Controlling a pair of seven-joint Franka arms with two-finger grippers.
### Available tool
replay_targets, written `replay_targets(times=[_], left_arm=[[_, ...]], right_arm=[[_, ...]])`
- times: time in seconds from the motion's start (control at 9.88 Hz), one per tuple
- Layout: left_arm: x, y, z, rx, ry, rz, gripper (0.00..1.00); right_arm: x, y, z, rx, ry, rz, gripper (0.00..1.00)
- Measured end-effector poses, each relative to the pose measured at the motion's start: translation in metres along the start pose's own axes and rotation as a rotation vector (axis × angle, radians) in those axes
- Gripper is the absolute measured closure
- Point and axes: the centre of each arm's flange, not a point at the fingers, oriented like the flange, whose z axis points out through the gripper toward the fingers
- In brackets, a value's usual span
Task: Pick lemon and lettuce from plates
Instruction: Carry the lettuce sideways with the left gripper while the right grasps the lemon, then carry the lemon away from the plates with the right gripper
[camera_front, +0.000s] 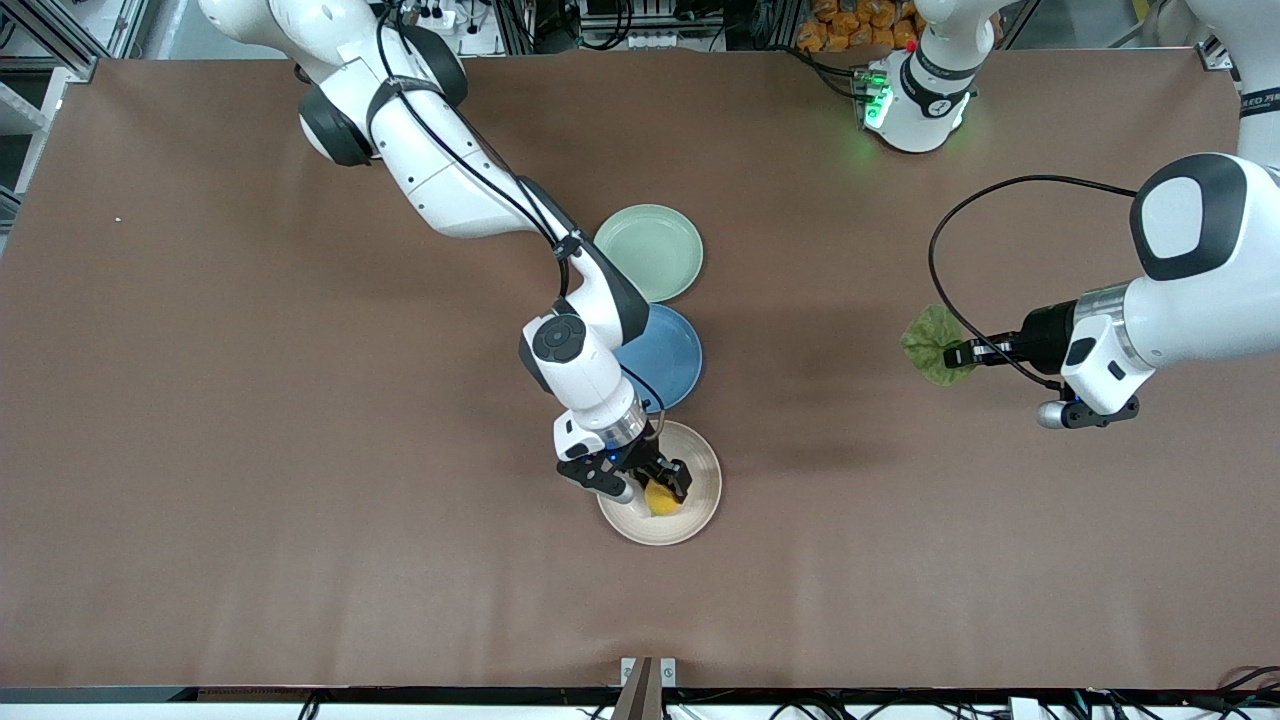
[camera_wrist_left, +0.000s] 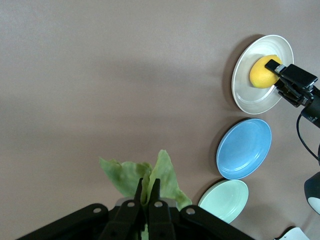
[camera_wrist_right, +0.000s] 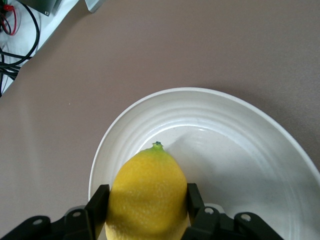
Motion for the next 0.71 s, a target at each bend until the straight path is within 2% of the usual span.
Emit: replay_targets(times=[0.51, 0.71], left_arm=[[0.044, -0.072, 0.034, 0.175, -0.043, 0.102, 0.97], [0.058, -0.080, 0.041, 0.207, -0.043, 0.119, 0.97]], right_arm=[[0.013, -0.008, -0.013, -0.060, -0.038, 0.007, 0.33], [0.033, -0.011, -0.032, -0.087, -0.086, 0.016, 0.33]])
